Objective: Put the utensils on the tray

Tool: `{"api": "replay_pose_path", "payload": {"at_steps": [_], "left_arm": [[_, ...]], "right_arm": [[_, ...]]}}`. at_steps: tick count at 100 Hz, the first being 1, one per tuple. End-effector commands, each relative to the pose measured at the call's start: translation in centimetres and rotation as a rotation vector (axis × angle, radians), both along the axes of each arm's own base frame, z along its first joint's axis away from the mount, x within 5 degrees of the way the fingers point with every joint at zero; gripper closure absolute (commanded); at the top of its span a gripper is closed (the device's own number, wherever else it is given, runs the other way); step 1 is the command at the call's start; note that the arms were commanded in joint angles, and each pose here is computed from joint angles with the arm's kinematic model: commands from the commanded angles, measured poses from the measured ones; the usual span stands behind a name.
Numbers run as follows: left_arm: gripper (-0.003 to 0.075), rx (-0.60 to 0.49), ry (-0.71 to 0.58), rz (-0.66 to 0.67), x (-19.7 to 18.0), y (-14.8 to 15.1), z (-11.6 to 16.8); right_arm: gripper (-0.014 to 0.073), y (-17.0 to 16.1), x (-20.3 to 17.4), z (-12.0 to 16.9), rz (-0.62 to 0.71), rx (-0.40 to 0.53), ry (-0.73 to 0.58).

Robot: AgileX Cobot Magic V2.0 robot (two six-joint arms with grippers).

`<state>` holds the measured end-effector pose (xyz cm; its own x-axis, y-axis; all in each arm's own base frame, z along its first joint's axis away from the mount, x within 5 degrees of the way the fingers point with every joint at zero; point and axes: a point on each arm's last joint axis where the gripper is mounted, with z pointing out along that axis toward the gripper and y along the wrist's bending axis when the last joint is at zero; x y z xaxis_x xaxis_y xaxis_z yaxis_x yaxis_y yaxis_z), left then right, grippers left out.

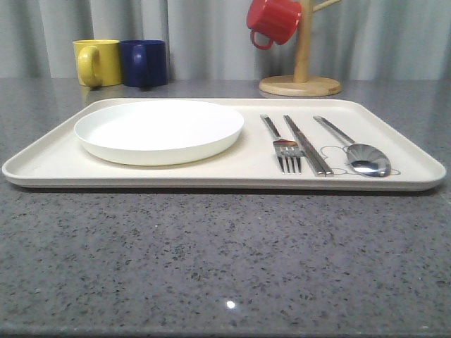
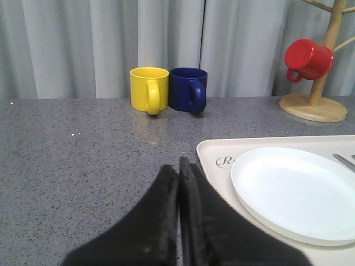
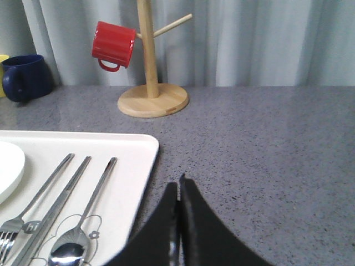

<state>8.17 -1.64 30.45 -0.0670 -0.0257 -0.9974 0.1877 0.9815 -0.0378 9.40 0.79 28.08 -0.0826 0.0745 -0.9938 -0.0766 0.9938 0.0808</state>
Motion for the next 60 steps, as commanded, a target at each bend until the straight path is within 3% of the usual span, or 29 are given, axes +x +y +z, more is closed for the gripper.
{"api": "replay_pose_path", "payload": {"at_steps": [1, 60], "left_arm": [[0.0738, -0.023, -0.091, 0.025, 0.0, 0.2, 1.6], [0.0738, -0.023, -0.091, 0.025, 0.0, 0.2, 1.6]], "right_arm": [[0.0663, -0.2, -0.9, 0.8, -0.016, -0.004, -0.156], [0.0663, -0.6, -4.2, -5.8, -0.051, -0.021, -0.290]]}}
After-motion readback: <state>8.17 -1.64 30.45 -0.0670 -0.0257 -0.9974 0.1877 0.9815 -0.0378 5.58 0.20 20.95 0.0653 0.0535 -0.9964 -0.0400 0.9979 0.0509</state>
